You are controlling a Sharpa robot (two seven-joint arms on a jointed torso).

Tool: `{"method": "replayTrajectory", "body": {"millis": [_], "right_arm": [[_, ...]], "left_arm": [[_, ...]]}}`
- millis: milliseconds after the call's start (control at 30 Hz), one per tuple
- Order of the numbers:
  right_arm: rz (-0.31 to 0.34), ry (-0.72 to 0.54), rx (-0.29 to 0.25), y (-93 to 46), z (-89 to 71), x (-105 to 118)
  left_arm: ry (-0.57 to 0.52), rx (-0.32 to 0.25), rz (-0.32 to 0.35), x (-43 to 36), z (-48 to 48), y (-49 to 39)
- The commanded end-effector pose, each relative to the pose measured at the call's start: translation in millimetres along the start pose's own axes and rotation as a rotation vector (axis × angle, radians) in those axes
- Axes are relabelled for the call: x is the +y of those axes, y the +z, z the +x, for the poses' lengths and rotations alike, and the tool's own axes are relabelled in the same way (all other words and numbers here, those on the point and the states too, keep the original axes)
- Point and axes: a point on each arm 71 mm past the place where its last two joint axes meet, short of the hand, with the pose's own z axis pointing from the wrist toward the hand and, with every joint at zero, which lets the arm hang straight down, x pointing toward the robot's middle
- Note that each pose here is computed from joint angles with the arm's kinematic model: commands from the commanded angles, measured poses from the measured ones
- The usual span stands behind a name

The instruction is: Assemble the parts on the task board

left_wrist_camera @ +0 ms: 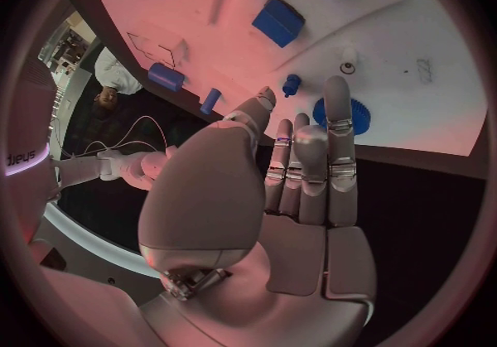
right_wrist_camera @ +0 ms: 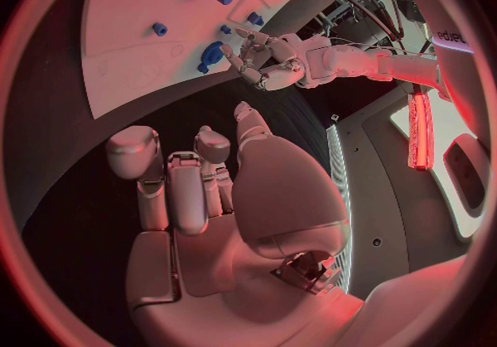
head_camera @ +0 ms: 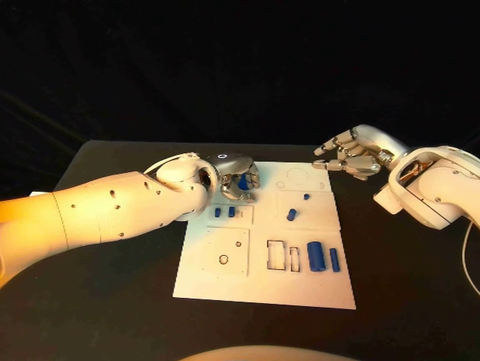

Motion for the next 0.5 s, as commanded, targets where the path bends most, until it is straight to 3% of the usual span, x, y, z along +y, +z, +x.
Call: {"method": "replayTrajectory", "body": {"millis": [33, 500], "right_arm": [[-0.01, -0.001, 0.007, 0.3, 1.0, 0.9], [-0.011, 0.0, 0.008, 0.6, 1.3, 1.2]], "left_arm": [[0.056, 0.071, -0.003, -2.1, 5.9, 2.4], [0.074, 0.1, -0.027, -1.3, 8.6, 8.1]]}}
